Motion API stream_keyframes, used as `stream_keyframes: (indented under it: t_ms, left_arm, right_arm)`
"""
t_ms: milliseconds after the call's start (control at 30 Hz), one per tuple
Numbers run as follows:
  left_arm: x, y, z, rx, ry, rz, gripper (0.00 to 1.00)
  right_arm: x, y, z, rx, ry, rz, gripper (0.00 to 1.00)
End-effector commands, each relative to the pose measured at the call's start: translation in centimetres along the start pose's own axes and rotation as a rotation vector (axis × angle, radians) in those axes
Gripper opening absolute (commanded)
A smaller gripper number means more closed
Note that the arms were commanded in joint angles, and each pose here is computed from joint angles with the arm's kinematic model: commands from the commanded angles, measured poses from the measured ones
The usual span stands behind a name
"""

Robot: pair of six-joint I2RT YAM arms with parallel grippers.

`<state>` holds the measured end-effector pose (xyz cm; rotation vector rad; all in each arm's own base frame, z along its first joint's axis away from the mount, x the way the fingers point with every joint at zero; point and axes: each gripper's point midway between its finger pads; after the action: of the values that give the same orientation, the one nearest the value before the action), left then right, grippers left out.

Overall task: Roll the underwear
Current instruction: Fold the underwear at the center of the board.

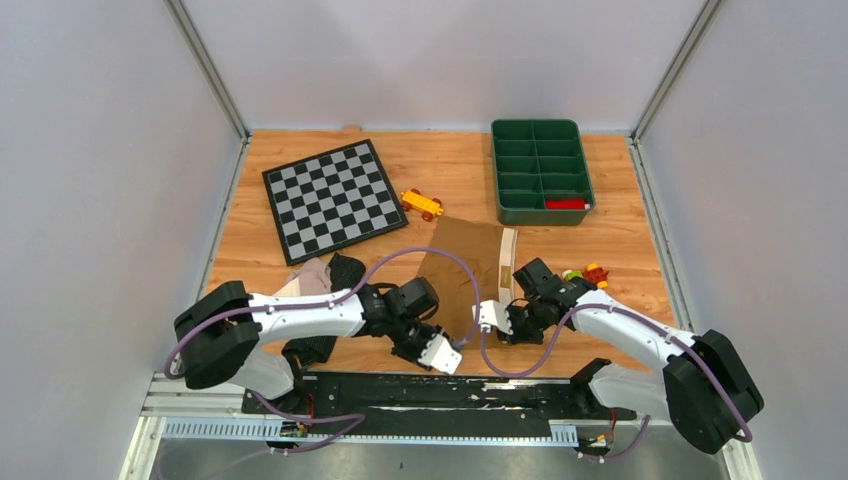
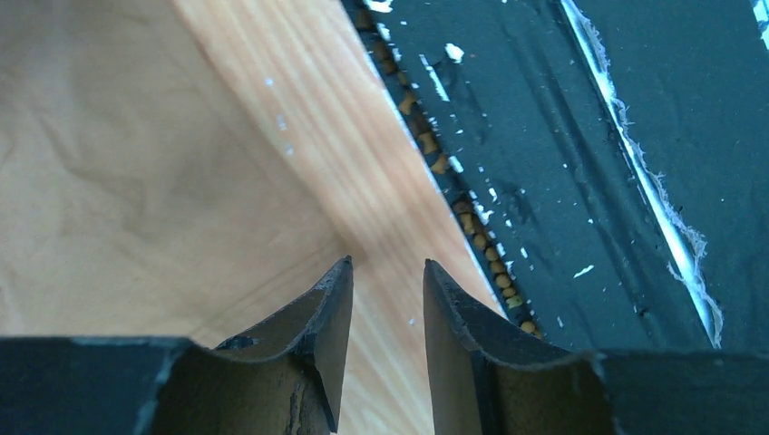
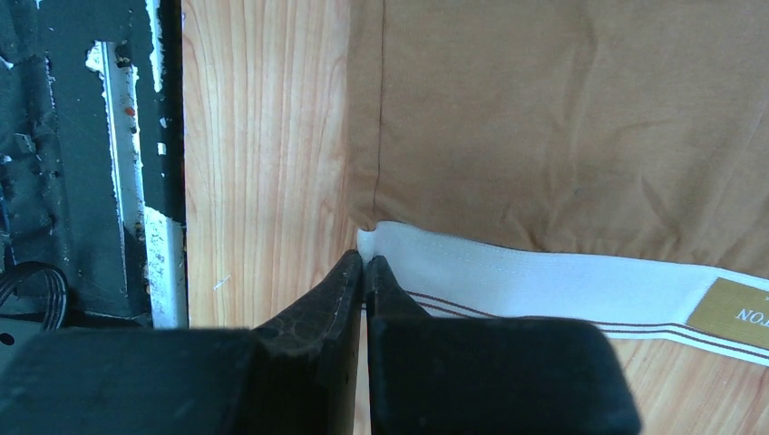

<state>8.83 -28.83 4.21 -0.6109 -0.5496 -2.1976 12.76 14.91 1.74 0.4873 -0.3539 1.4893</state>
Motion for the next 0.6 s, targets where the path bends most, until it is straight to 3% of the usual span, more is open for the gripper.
stream_keyframes:
  t_ms: [0,267,567]
  left_arm:
    - [-0.4,2.0,-1.1,0.133,0.052,0.006,0.42]
    - [-1.5,2.7,-0.8,0.203,0.106,0.033,0.41]
    - [1.9,0.8,-0.2,0.059,-0.023,0.021,0.36]
  right_arm:
    - [0.4,0.3,-0.1,0.019,-0.021,-0.016,0.03]
    - [0.4,0.3,-0.1,0.017,-0.021,-0.017,0.03]
    - [0.4,0.3,-0.1,0.016,-0.021,-0.024,0.03]
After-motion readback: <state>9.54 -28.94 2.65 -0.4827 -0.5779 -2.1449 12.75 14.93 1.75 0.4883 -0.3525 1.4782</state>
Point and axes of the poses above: each gripper's point midway between its finger pads, its own z axis back along the fingers, its own y axis along the line the jaws close on, x = y × z, and after that the axes turned 10 degrees about -z, right-handed
